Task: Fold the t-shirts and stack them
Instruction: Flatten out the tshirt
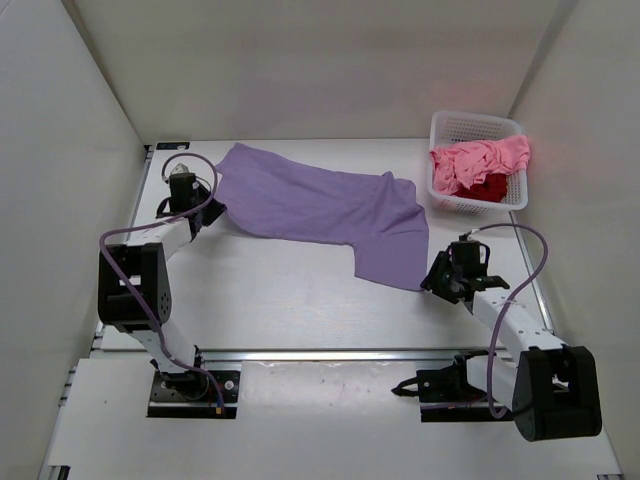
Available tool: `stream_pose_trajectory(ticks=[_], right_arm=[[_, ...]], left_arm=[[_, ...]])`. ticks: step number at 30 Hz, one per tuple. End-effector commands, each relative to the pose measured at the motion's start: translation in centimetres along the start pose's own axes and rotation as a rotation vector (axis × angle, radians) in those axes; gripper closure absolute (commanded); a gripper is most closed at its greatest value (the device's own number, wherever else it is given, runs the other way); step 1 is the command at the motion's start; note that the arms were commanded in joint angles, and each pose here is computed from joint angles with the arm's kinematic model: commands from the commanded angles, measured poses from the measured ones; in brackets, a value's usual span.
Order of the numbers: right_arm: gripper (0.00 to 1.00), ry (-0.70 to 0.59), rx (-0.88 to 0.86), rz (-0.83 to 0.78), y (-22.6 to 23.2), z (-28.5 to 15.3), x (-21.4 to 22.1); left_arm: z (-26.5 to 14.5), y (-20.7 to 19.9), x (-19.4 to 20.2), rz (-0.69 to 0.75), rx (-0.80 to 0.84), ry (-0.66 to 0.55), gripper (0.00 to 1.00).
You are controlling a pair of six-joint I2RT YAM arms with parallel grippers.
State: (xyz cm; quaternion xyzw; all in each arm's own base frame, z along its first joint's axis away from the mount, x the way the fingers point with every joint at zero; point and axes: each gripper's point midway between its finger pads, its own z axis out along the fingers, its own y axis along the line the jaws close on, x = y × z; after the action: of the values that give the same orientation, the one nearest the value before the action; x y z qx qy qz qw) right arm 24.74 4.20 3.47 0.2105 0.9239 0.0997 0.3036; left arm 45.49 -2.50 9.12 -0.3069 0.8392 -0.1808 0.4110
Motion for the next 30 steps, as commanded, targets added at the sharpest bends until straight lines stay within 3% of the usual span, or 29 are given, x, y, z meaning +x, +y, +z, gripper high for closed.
stream_pose_trajectory(ticks=[1,8,13,21,24,27,30], right_arm=[[0.59,0.029,-0.024,0.059,-0.1,0.4,1.1],[0.61,0.064,-0.086,0.094,0.9,1.2,2.3],[0.68,0.083,-0.117,0.130,1.2,1.3,2.7],[0.88,0.104,-0.127,0.146,1.5,1.5,3.3],[0.99,0.059,-0.127,0.130,1.8,1.5,1.7],[1.00,-0.042,-0.164,0.069,3.9,0.5,-2.0],[1.00,-0.234,-0.222,-0.048,8.7,-3.5,-9.7]], left_arm=[[-1.5,-1.3,-1.0,0.031,0.033,-0.032,1.00],[-1.3,-1.4,-0.1,0.037,0.037,-0.015,1.00],[-1.4,-1.2,0.0,0.035,0.029,-0.016,1.00],[-1.4,-1.0,0.1,0.035,0.025,-0.019,1.00],[-1.4,-1.0,-0.1,0.028,0.027,-0.018,1.00],[-1.8,-3.1,-0.5,0.061,0.065,-0.030,1.00],[-3.4,-6.8,-2.4,0.144,0.108,-0.062,1.00]])
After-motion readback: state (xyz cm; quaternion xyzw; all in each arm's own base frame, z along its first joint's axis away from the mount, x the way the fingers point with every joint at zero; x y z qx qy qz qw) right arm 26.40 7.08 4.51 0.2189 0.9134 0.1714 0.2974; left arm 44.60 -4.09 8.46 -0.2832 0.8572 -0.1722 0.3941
